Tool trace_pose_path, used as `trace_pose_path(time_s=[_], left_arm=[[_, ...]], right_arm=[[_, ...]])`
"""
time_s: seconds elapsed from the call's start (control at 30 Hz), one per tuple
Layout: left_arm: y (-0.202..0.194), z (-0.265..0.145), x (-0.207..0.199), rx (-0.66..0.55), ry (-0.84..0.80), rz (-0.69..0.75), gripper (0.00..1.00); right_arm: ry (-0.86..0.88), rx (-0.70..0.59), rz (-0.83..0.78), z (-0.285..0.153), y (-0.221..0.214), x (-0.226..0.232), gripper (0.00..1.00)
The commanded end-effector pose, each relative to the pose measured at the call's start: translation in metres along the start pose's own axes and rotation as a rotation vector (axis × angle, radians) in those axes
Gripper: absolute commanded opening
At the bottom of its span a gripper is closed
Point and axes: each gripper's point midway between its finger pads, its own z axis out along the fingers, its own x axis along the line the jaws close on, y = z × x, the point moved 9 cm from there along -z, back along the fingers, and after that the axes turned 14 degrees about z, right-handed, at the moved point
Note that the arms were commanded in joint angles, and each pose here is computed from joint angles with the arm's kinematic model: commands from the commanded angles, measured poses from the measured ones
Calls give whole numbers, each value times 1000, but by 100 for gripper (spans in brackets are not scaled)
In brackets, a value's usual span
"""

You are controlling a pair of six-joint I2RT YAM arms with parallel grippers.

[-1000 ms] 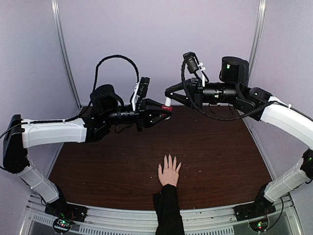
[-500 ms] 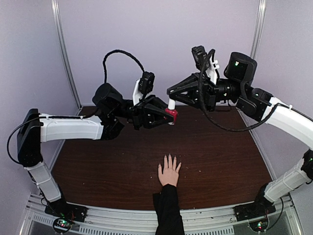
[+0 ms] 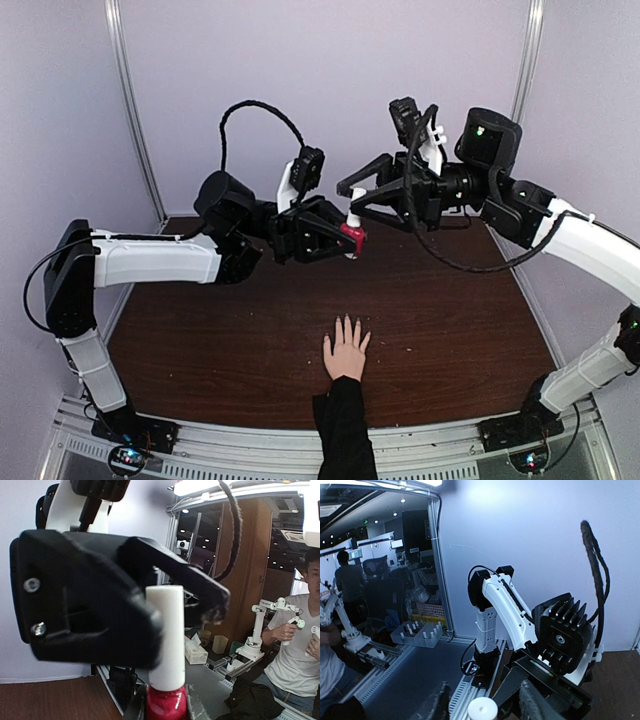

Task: Paint the nails
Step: Unscrew the nail polish bottle cap from the nail polish bottle.

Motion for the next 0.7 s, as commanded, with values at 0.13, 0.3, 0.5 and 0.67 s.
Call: trace_pose_path(time_s=[0.13,0.3,0.5,0.67], left_arm=[[16,-19,1,-16,204,95,0],[8,-32,5,75,442,138,0],[6,-48,8,179,720,173,0],[-1,-54,11,298,922,213,0]], right_arm=[[-139,-26,1,-7,6,-3,73],[-370,-66,32,-17,7,-16,80],[-662,-134,92,-33,2,-40,83],[-771,-168,166,-36,-1,-58,82]])
